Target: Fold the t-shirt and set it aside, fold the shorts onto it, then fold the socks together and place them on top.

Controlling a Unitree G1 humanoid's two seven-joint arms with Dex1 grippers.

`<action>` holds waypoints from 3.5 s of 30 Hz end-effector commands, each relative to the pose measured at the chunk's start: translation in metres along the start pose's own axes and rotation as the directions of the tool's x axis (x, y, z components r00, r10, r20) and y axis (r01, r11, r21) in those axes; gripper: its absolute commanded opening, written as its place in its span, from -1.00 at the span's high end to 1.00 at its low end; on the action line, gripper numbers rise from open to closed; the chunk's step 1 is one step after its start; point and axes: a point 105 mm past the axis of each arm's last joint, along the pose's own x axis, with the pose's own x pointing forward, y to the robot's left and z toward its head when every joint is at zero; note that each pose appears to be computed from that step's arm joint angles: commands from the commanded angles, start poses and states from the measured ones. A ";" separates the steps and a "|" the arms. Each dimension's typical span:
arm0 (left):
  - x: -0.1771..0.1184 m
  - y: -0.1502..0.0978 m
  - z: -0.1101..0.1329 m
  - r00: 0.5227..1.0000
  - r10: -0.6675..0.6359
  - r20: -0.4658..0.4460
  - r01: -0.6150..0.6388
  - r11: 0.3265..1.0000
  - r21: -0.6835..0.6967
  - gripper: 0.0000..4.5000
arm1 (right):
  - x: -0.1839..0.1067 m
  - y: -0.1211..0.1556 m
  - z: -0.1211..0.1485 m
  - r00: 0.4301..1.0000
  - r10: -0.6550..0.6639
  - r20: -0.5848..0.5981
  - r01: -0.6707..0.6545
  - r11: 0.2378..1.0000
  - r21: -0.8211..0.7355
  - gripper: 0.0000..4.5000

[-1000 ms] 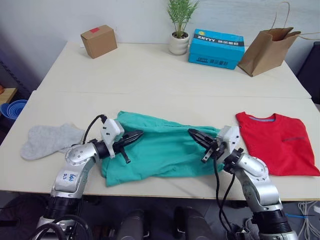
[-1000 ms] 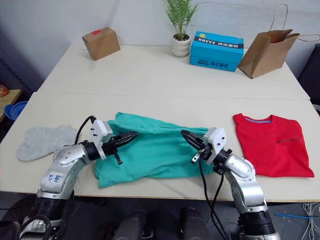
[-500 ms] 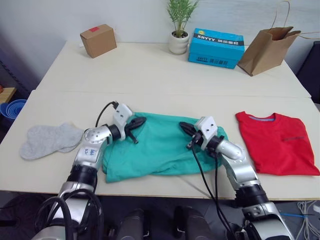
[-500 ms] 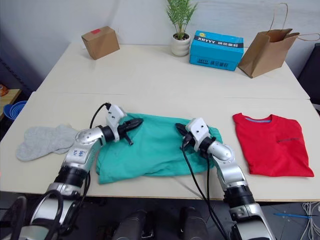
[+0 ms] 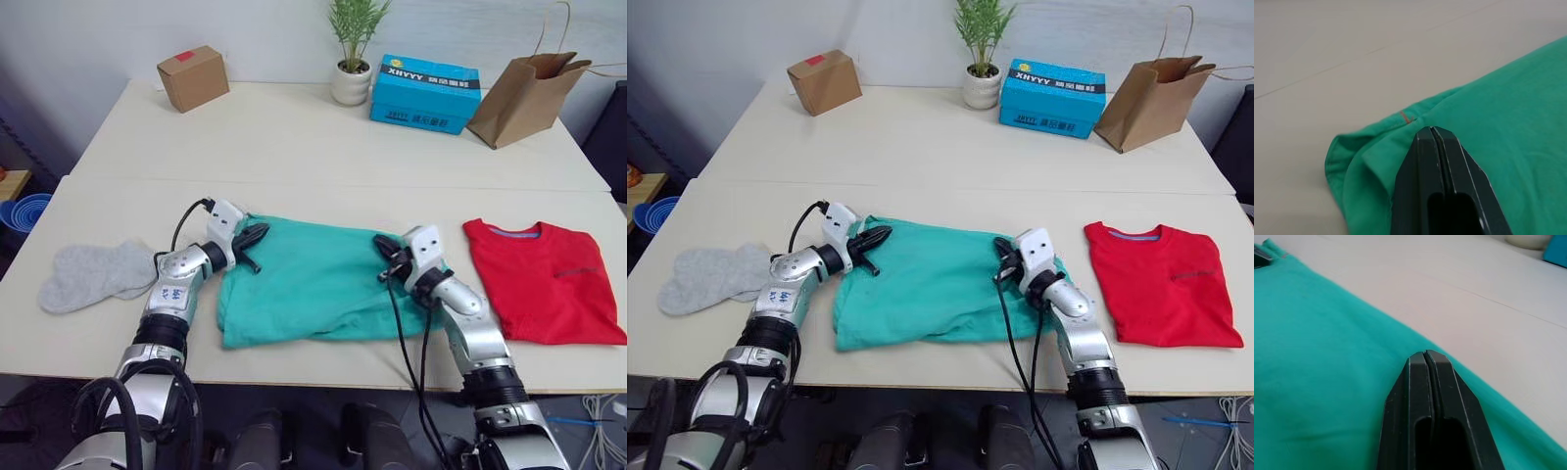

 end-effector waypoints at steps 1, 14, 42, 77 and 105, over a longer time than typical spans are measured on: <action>-0.011 0.009 -0.009 0.998 0.059 -0.011 -0.059 0.998 0.000 1.00 | -0.024 -0.044 -0.002 0.989 -0.146 -0.029 0.146 0.989 -0.002 0.99; -0.024 -0.011 0.073 0.943 -0.130 0.306 0.083 0.983 0.164 1.00 | -0.051 -0.026 0.065 0.966 0.046 0.253 -0.106 0.968 0.229 0.99; -0.016 -0.121 0.044 0.757 -0.630 0.175 0.619 0.776 0.120 1.00 | -0.171 0.036 -0.001 0.914 -0.014 -0.406 0.387 0.341 0.857 -0.99; -0.015 -0.090 0.021 0.885 -0.461 0.059 0.462 0.887 0.004 1.00 | -0.106 -0.028 0.057 0.870 -0.439 0.223 0.296 0.829 0.474 0.99; -0.033 -0.078 0.013 0.930 -0.361 0.071 0.363 0.931 -0.024 1.00 | -0.034 0.127 0.029 0.800 0.595 -0.075 -0.599 0.796 -0.082 0.89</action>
